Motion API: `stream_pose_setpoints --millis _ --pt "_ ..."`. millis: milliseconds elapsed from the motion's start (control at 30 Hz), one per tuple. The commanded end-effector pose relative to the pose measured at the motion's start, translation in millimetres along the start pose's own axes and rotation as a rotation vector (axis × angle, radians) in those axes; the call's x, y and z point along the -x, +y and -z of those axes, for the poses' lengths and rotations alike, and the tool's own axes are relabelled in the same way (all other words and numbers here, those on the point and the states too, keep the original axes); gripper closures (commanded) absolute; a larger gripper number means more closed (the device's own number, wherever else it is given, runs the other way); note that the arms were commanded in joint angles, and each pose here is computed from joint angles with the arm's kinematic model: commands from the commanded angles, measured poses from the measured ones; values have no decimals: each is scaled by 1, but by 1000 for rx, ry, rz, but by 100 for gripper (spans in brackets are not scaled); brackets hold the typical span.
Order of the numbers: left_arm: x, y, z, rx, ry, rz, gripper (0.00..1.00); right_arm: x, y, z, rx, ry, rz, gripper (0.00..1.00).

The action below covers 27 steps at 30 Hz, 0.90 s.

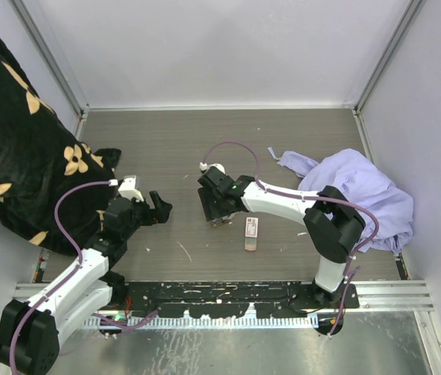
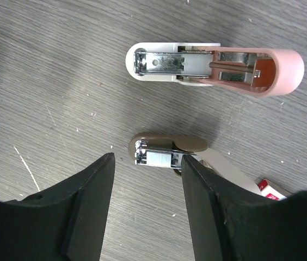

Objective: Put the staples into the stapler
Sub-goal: Install the staple into the stapler.

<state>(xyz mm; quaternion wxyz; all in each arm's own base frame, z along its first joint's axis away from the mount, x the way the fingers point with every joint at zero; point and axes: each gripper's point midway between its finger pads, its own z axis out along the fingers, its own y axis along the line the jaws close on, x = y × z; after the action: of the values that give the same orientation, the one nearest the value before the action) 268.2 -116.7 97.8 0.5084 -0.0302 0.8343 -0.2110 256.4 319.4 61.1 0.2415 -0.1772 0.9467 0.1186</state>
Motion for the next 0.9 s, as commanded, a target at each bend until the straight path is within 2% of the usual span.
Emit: stream_pose_setpoints --millis 0,567,700,867 --pt "19 -4 -2 -15 -75 -22 13 15 8 12 60 -55 -42 41" --pt "18 -4 -3 -13 -74 -21 13 14 11 10 78 -49 -38 40" --pt "19 -4 -3 -12 -76 -22 13 23 18 24 117 -79 -28 45" --pt "19 -3 -2 -10 -77 -22 13 27 9 61 116 -133 -43 46"
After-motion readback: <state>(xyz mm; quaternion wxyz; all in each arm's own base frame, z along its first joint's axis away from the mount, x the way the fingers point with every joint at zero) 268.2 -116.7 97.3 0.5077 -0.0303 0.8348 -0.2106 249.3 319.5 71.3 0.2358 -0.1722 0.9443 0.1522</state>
